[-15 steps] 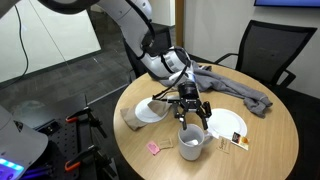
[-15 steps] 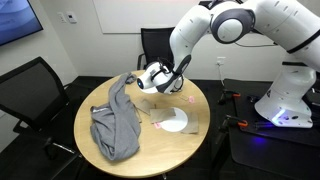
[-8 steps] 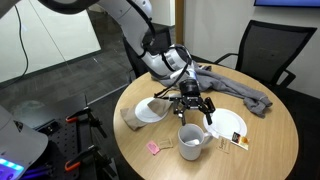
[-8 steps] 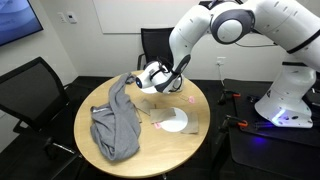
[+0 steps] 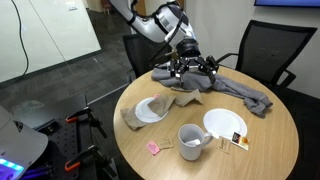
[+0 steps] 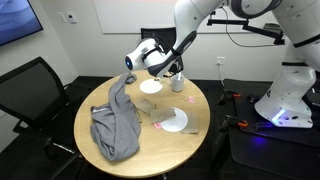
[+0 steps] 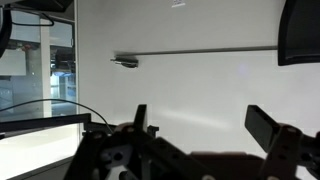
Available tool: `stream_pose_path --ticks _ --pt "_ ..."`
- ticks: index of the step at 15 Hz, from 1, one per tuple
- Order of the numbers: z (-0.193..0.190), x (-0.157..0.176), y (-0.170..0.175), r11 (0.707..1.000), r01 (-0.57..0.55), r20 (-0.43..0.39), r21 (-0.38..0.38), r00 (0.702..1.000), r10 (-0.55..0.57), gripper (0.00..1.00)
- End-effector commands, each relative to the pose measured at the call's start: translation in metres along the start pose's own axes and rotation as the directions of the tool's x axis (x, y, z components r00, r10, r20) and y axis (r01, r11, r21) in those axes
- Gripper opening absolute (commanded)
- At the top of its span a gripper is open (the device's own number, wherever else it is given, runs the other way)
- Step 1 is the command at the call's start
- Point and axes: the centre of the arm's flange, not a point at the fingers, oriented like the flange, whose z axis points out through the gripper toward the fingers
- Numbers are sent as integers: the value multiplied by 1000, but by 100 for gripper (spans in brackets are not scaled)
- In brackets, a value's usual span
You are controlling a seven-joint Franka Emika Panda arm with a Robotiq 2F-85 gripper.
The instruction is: Take the marker from the table and place in the white cup
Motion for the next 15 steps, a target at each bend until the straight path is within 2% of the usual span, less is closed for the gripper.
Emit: stream_pose_path --ticks 1,4,8,12,13,15 --pt "-11 66 33 1000 -26 24 -12 999 26 100" --pt "-23 101 45 999 -50 45 -8 998 51 100" --pt "-37 131 62 998 -65 79 18 995 64 100" --pt "-49 144 77 997 -47 111 53 993 41 100" --pt "-51 130 58 997 -67 88 45 994 63 100" --pt "-55 134 64 997 -62 93 53 994 57 100"
